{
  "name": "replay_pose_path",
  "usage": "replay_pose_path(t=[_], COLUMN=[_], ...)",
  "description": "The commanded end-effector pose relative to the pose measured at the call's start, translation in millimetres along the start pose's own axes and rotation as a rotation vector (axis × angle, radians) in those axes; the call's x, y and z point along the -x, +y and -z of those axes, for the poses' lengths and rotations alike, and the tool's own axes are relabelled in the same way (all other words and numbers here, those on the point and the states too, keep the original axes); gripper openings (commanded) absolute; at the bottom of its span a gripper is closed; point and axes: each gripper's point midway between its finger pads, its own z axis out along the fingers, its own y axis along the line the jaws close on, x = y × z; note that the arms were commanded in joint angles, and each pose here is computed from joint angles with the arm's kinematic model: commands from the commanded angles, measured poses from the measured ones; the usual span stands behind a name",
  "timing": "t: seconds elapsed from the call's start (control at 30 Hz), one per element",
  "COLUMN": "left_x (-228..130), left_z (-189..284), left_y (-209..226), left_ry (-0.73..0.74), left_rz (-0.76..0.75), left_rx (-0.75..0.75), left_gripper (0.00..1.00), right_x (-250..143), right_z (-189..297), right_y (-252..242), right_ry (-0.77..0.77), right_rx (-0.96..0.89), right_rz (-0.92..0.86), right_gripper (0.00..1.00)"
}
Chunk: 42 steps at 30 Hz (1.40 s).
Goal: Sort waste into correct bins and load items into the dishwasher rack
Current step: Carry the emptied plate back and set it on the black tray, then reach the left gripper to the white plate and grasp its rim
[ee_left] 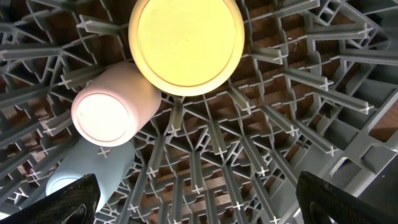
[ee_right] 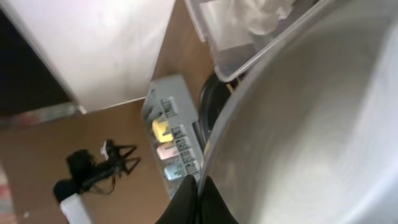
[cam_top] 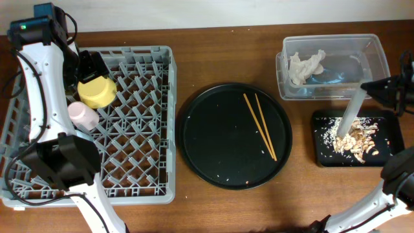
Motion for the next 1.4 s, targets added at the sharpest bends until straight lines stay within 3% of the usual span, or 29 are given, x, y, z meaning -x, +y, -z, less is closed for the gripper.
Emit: replay_pose_path(t=[0.0, 0.03, 0.17, 0.3, 0.4, 0.53, 0.7, 0.83, 0.97, 1.03, 1.07, 1.27, 1.3, 1.37], left_x=[3.4, 3.4, 3.4, 3.4, 3.4, 3.4, 3.4, 3.4, 3.4, 3.4, 3.5, 3.4, 3.4, 3.4], left_z=[3.1, 3.1, 3.1, 3.1, 3.1, 3.1, 3.1, 3.1, 3.1, 3.1, 3.1, 3.1, 3.1, 3.1], left_y=[3.5, 3.5, 3.5, 3.5, 3.5, 3.5, 3.5, 3.5, 3.5, 3.5, 3.4, 3.5, 3.5, 3.5], left_ry=[-0.015, -0.015, -0.015, -0.015, -0.015, -0.015, -0.015, -0.015, -0.015, -0.015, -0.015, -0.015, -0.015, -0.015], left_rz=[0.003, 0.003, 0.003, 0.003, 0.003, 0.003, 0.003, 0.003, 0.003, 0.003, 0.003, 0.003, 0.003, 0.003], left_rx=[0.002, 0.002, 0.002, 0.002, 0.002, 0.002, 0.002, 0.002, 0.002, 0.002, 0.002, 0.002, 0.002, 0.002], left_gripper=[0.99, 0.99, 1.00, 0.99, 0.99, 0.99, 0.99, 0.99, 0.99, 0.99, 0.99, 0.99, 0.99, 0.99], right_x=[8.9, 6.1, -7.3, -49.1, -99.3, -173.7, -216.9, -257.5, -277.9, -280.2, -279.6, -247.1, -235.6, -201.6], right_z=[8.1, 8.4, 3.5, -14.1, -62.9, -150.1, -281.5, -336.9, -359.0, -357.2, -356.2, -313.1, -297.8, -254.1], right_y=[-9.6, -14.0, 4.9, 58.9, 82.8, 106.5, 62.6, 26.9, 4.7, 6.9, 7.5, 53.3, 69.1, 105.1], right_ry=[-0.035, -0.027, -0.003, 0.035, 0.177, 0.447, 0.367, 0.415, 0.455, 0.475, 0.479, 0.467, 0.436, 0.316], right_rx=[-0.049, -0.075, -0.066, -0.116, -0.283, -0.299, -0.770, -0.864, -0.906, -0.892, -0.889, -0.835, -0.824, -0.813], right_rz=[0.000, -0.079, -0.015, 0.178, 0.409, 0.639, 0.712, 0.701, 0.707, 0.689, 0.680, 0.629, 0.630, 0.638], right_gripper=[0.04, 0.04, 0.04, 0.04, 0.04, 0.04, 0.04, 0.04, 0.06, 0.26, 0.31, 0.49, 0.59, 0.99])
